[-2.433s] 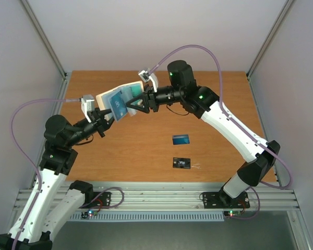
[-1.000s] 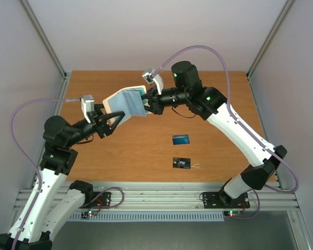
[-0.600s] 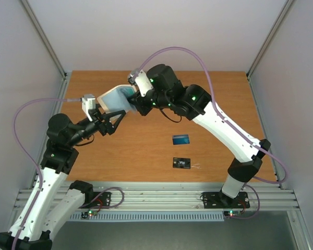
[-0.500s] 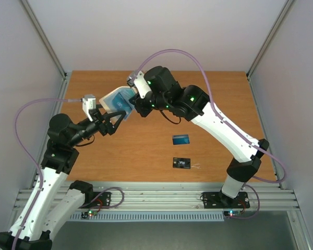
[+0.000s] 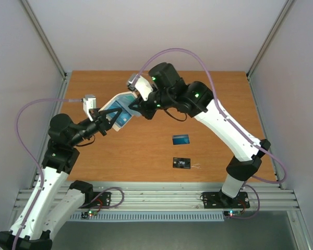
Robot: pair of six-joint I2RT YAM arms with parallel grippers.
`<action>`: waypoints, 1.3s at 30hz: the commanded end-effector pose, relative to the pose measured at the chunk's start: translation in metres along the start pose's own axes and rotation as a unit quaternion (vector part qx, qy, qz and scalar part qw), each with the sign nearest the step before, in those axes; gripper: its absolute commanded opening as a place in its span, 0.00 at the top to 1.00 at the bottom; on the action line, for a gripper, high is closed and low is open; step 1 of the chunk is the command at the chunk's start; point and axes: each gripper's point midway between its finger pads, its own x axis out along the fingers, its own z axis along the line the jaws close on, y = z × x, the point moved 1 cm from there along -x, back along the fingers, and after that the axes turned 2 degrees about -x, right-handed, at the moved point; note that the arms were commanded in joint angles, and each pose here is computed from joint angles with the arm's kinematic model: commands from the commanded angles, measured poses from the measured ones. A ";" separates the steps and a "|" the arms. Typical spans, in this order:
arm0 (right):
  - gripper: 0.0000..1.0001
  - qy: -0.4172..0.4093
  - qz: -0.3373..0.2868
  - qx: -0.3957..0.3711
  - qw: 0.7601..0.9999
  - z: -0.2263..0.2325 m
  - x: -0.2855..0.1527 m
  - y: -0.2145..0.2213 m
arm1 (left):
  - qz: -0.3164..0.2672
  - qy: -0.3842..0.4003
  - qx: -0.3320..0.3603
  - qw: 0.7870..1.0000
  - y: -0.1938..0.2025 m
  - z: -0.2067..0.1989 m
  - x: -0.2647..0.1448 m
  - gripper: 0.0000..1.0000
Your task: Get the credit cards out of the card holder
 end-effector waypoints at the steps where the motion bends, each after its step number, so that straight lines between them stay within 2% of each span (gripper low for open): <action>1: 0.99 -0.134 -0.049 0.000 0.990 0.025 -0.045 -0.009 | -0.017 0.045 0.024 0.999 -0.009 -0.018 -0.003 0.98; 4: 0.96 -0.184 -0.060 0.035 0.980 0.019 -0.062 -0.007 | -0.015 0.072 0.037 0.997 -0.010 -0.030 -0.005 1.00; 6: 0.81 -0.165 -0.058 0.067 0.982 0.000 -0.064 -0.003 | -0.015 0.070 0.034 0.997 -0.011 -0.030 -0.005 1.00; 7: 0.75 -0.139 -0.052 0.092 0.985 -0.014 -0.062 0.002 | -0.017 0.045 0.021 0.999 -0.012 -0.021 -0.004 1.00; 10: 0.65 -0.026 -0.037 0.176 0.983 -0.074 -0.064 0.020 | -0.016 -0.121 -0.036 0.992 -0.002 0.040 -0.007 1.00; 13: 0.62 0.064 -0.005 0.266 0.962 -0.125 -0.066 0.051 | 0.011 -0.292 -0.036 0.956 0.017 0.100 -0.029 1.00; 15: 0.62 0.094 0.038 0.297 0.949 -0.138 -0.060 0.073 | 0.041 -0.357 -0.010 0.933 0.028 0.120 -0.043 1.00; 17: 0.65 0.082 0.067 0.313 0.944 -0.134 -0.050 0.084 | 0.071 -0.378 0.026 0.923 0.032 0.126 -0.049 1.00; 19: 0.69 0.047 0.070 0.296 0.952 -0.115 -0.036 0.078 | 0.096 -0.385 0.053 0.916 0.035 0.129 -0.051 1.00; 21: 0.70 -0.029 0.040 0.210 0.976 -0.065 -0.019 0.049 | 0.108 -0.394 0.070 0.910 0.036 0.133 -0.052 1.00; 22: 0.70 -0.083 0.020 0.167 0.982 -0.035 -0.013 0.036 | 0.110 -0.394 0.073 0.910 0.036 0.133 -0.053 1.00; 23: 0.69 -0.163 -0.011 0.129 0.978 0.000 -0.014 0.019 | 0.104 -0.393 0.069 0.911 0.034 0.132 -0.052 1.00; 25: 0.66 -0.273 -0.063 0.085 0.956 0.047 -0.016 -0.003 | 0.087 -0.341 0.046 0.935 0.031 0.116 -0.039 1.00; 26: 0.66 -0.304 -0.075 0.097 0.945 0.055 -0.013 -0.007 | 0.065 -0.296 0.026 0.953 0.024 0.102 -0.028 1.00; 28: 0.68 -0.328 -0.103 0.115 0.932 0.054 -0.010 -0.018 | 0.033 -0.207 -0.006 0.978 0.014 0.076 -0.012 1.00; 30: 0.70 -0.325 -0.112 0.122 0.931 0.049 -0.007 -0.021 | -0.003 -0.129 -0.039 0.991 0.001 0.052 -0.004 1.00; 35: 0.70 -0.315 -0.103 0.130 0.935 0.039 -0.009 -0.015 | -0.064 -0.012 -0.030 0.997 -0.027 0.010 -0.004 1.00; 39: 0.70 -0.295 -0.114 0.141 0.938 0.022 -0.017 -0.013 | -0.054 0.081 0.010 0.995 -0.031 -0.027 -0.007 1.00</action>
